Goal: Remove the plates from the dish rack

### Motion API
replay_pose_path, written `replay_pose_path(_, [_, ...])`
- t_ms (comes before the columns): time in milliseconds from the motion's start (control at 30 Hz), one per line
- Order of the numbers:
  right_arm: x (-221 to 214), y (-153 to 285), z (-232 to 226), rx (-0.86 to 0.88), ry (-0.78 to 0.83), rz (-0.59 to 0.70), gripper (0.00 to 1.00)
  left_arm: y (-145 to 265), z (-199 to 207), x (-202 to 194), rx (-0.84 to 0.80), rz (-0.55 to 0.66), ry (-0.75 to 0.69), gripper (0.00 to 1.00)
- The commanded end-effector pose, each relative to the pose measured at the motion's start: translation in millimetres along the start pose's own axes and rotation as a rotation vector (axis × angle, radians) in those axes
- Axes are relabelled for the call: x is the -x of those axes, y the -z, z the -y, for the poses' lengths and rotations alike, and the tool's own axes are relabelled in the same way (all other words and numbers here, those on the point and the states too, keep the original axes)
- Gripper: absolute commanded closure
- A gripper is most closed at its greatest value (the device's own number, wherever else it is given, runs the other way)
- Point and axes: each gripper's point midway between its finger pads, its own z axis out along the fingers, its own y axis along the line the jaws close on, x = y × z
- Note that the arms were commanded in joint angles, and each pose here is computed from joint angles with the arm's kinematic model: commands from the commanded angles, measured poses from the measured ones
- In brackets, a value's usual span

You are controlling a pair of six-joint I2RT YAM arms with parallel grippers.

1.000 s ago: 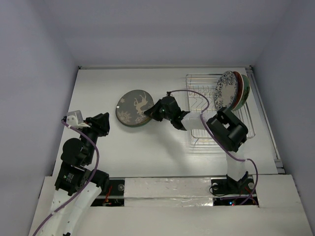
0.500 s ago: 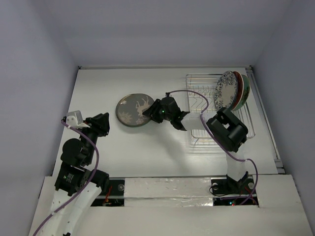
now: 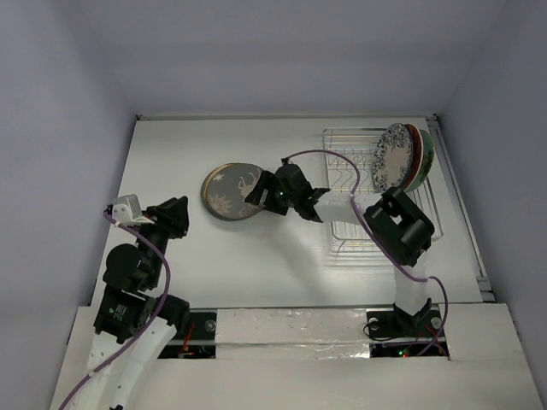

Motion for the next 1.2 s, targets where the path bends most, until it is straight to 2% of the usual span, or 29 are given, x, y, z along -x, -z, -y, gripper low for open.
replay_pose_path(0, [-8.3,7.7,-2.6,-0.005,0.074,-0.047,0.18,0.6,5.1,6.8,-0.026,0.034,0.011,0.71])
replay_pose_path(200, [-8.6,24.1,5.5,-0.052,0.137,-0.059,0.16,3.1,5.9,10.1,-0.032,0.048,0.017,0.71])
replay_pose_path(300, [1.7,44.1,3.7,-0.079,0.181,-0.025,0.21,4.4,6.4,12.1,-0.036,0.055,0.017,0.71])
replay_pose_path(367, [7.3,62.3,7.3,-0.121,0.226,-0.014,0.41,4.7,6.5,12.4,-0.036,0.056,0.018,0.71])
replay_pose_path(400, [29.7,82.7,-1.4,-0.140,0.245,0.078,0.53,5.4,6.7,13.1,-0.038,0.060,0.020,0.71])
replay_pose_path(433, [36.7,98.3,4.4,-0.193,0.268,0.101,0.86,5.4,6.4,12.8,-0.037,0.059,0.018,0.74])
replay_pose_path(467, [48.8,113.2,5.6,-0.230,0.279,0.154,0.99,6.2,6.9,14.1,-0.040,0.064,0.021,0.78])
replay_pose_path(500, [78.4,143.8,2.6,-0.263,0.278,0.270,1.00,6.4,6.5,13.4,-0.039,0.063,0.021,0.82])
replay_pose_path(533, [89.2,161.0,11.6,-0.304,0.280,0.299,1.00,6.3,6.7,13.7,-0.040,0.064,0.021,0.93])
replay_pose_path(600, [132.0,199.1,40.1,-0.405,0.268,0.409,1.00,6.6,6.7,13.7,-0.039,0.063,0.023,1.00])
replay_pose_path(733, [195.7,294.8,101.8,-0.626,0.237,0.536,1.00,10.0,9.0,16.8,-0.056,0.077,0.023,1.00])
replay_pose_path(800, [220.3,330.4,110.6,-0.687,0.252,0.581,1.00,12.9,11.6,18.7,-0.070,0.083,0.027,1.00])
replay_pose_path(833, [229.7,350.5,129.3,-0.759,0.226,0.591,0.93,15.3,12.1,21.2,-0.075,0.093,0.032,1.00])
replay_pose_path(900, [245.9,364.3,133.1,-0.787,0.243,0.587,0.76,18.1,14.4,22.0,-0.090,0.096,0.036,0.99])
replay_pose_path(933, [250.5,376.0,147.5,-0.836,0.228,0.573,0.62,18.7,16.0,21.2,-0.098,0.092,0.039,0.94])
replay_pose_path(1067, [268.9,385.8,160.6,-0.892,0.213,0.555,0.59,20.0,19.1,18.7,-0.114,0.078,0.042,0.83])
replay_pose_path(1167, [272.2,369.1,167.4,-0.881,0.207,0.515,0.60,20.9,21.1,18.9,-0.123,0.077,0.046,0.79])
